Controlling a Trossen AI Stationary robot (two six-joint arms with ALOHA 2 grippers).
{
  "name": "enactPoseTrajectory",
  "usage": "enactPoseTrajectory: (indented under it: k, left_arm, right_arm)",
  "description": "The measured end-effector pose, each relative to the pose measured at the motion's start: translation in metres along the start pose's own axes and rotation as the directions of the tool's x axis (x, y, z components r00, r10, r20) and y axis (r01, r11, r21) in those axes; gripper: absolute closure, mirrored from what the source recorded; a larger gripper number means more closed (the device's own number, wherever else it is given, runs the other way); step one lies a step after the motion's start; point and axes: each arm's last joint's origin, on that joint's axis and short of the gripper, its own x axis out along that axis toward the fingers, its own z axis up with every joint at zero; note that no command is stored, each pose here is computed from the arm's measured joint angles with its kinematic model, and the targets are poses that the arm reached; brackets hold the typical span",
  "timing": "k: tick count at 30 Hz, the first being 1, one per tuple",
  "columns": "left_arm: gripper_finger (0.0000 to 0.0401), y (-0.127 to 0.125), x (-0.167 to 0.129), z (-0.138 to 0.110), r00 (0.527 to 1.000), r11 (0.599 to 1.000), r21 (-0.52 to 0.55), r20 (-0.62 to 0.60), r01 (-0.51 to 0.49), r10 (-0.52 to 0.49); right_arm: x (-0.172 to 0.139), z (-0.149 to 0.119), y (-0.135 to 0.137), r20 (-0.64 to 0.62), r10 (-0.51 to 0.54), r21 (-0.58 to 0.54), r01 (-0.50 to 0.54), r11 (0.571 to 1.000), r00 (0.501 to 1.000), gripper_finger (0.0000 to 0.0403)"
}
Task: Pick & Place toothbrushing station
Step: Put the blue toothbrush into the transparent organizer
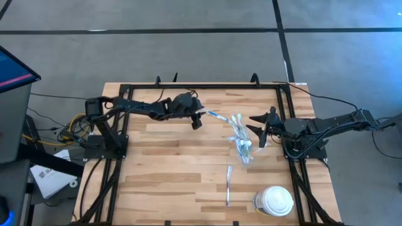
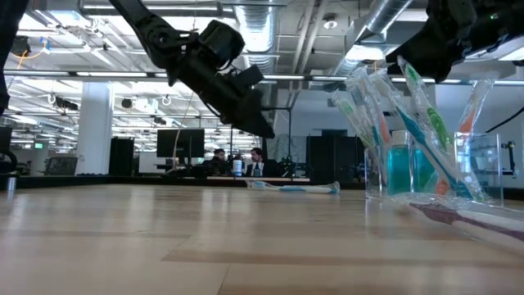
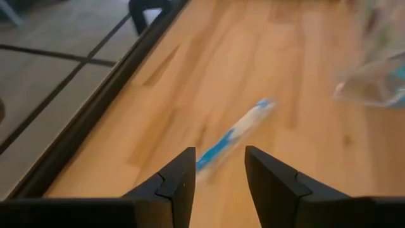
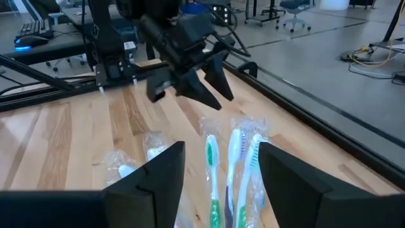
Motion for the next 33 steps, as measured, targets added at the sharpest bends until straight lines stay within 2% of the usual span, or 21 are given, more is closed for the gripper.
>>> enactPoseTrajectory:
  k: [9, 14, 25, 30, 33]
  left_arm:
    - [0.0269, 0.032, 0.002, -0.013, 0.995, 1.0, -0.009, -0.101, -0.019, 0.018]
    - [0.0269, 0.047, 0.002, -0.015, 0.995, 1.0, -0.018, -0.098, -0.017, 0.015]
    - [0.0269, 0.061, 0.006, -0.018, 0.995, 1.0, -0.019, -0.103, -0.011, 0.009]
    - [0.0269, 0.058, 0.025, -0.013, 0.99, 1.0, -0.02, -0.138, 0.023, -0.026]
    - [0.0269, 0.056, 0.038, -0.009, 0.976, 0.998, 0.015, -0.211, 0.058, -0.053]
  right_arm:
    - [0.0, 0.006, 0.001, 0.052, 0.01, -0.036, -0.008, 0.999, 0.999, 0.0215]
    - [0.0, 0.007, 0.001, 0.066, 0.014, -0.055, -0.01, 0.998, 0.998, 0.0214]
    - [0.0, 0.009, 0.002, 0.084, 0.017, -0.095, -0.009, 0.995, 0.996, 0.0222]
    - [-0.001, 0.011, 0.002, 0.102, 0.02, -0.108, -0.008, 0.994, 0.995, 0.0221]
    - [-0.001, 0.011, 0.002, 0.103, 0.02, -0.109, -0.009, 0.994, 0.995, 0.022]
